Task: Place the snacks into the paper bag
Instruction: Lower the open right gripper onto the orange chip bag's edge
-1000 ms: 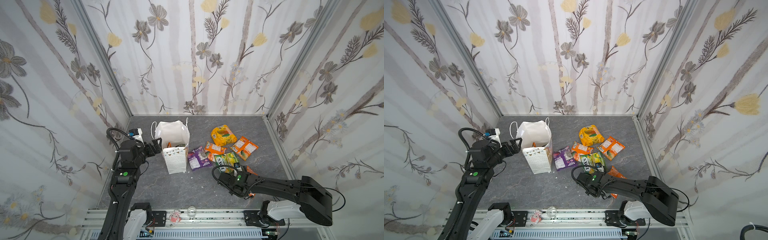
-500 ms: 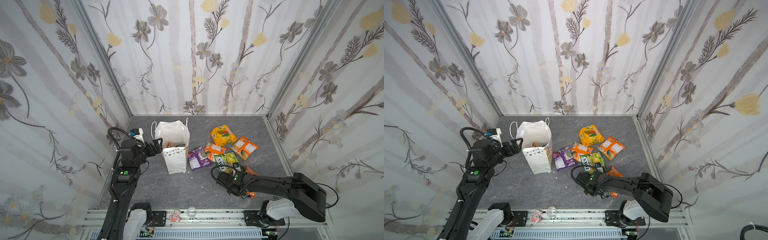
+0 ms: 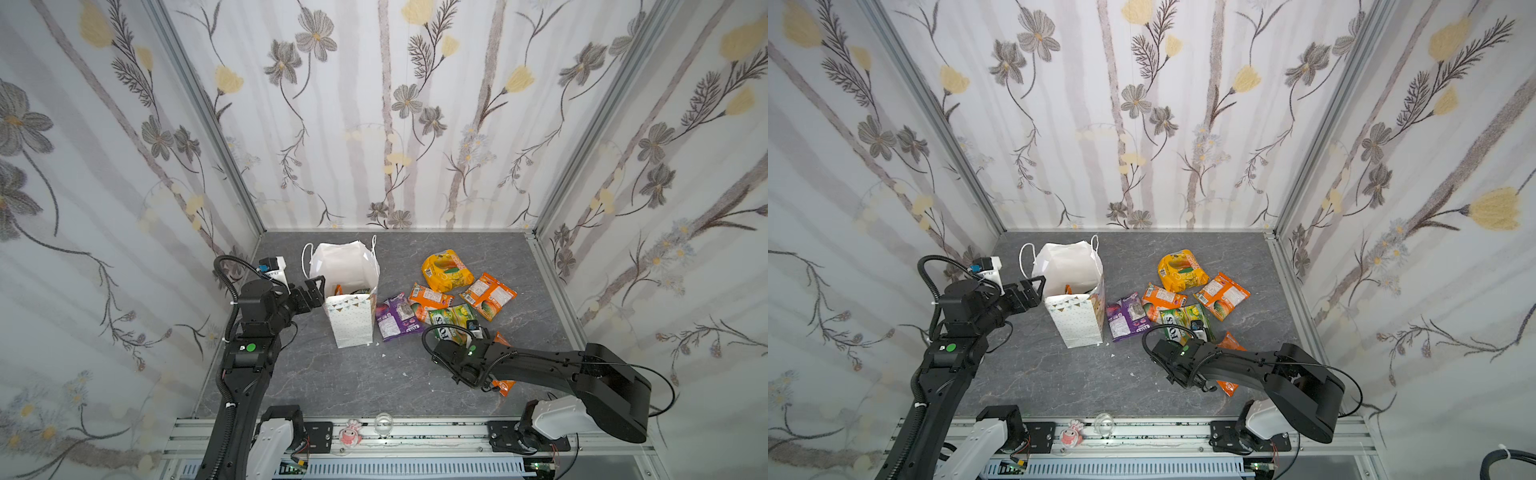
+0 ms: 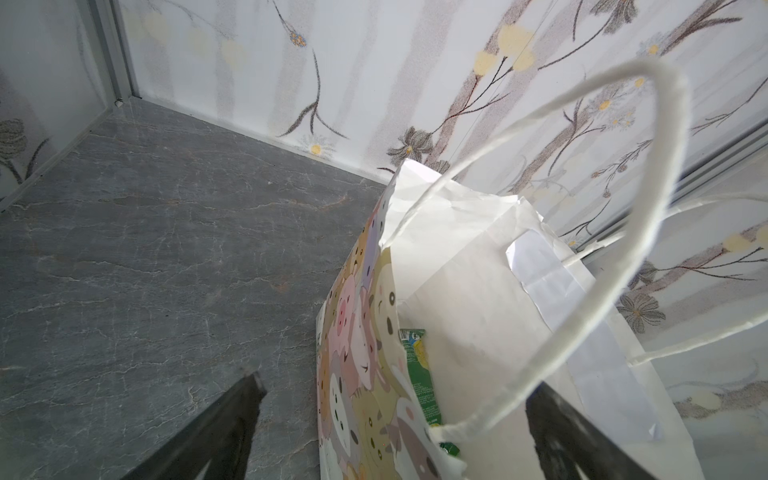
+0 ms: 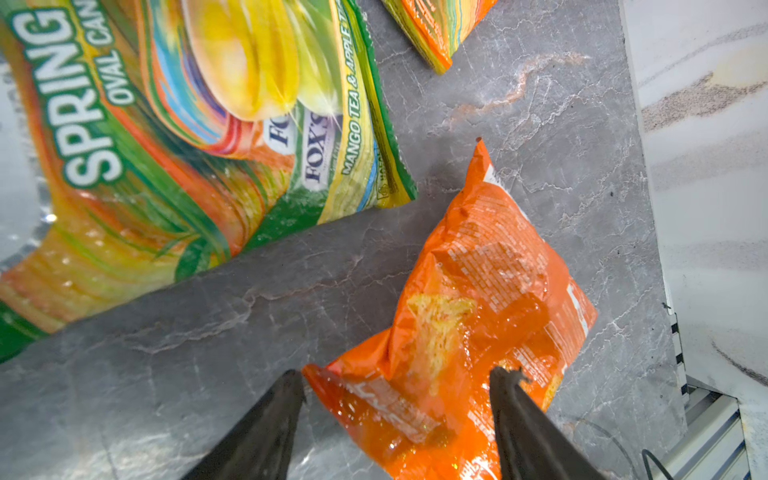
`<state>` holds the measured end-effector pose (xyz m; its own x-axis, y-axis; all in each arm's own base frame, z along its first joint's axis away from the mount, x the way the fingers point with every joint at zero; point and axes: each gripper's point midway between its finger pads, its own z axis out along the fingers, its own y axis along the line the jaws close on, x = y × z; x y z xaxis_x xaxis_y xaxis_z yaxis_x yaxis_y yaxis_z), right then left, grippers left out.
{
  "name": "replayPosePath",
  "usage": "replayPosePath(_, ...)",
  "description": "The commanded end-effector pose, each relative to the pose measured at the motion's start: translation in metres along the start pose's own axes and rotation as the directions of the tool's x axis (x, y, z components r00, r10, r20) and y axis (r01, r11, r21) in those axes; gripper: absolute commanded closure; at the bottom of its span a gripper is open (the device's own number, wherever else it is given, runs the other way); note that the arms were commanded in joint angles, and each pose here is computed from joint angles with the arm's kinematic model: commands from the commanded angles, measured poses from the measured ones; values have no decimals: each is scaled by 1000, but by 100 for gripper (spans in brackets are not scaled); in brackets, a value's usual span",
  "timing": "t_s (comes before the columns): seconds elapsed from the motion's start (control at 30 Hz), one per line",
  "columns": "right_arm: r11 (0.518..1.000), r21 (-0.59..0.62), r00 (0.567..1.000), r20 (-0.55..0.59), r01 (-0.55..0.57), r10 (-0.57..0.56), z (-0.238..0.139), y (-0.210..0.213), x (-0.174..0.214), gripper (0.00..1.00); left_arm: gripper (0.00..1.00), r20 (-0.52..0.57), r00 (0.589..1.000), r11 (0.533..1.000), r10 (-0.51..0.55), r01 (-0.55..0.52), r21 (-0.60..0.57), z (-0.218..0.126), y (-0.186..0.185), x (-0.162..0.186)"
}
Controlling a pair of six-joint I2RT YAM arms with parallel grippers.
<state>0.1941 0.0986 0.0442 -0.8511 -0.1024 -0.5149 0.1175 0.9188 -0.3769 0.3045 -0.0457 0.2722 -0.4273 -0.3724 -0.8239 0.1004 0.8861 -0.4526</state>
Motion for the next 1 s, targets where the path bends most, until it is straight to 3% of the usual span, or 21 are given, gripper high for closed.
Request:
replayPosePath(0.0,1000,1,1000,27,-5,5,2,2,-4,30,0,23,1000,1000,12,-13,14,-1,-3,-6)
replayPosePath(0.47,999,25,1000,7,-26,26,15,1,3,37,0,25,1000,1000,13,-13,18,-1,-4,-6)
replayPosePath(0.63,999,38,1000,-7,-9,10,20,0,6,56,0,24,1000,1000,13,-13,18,-1,-4,-6)
replayPosePath(0.97,999,47,999,-26,-21,22,25,-2,10,85,0,26,1000,1000,13,-13,19,-1,-4,-6)
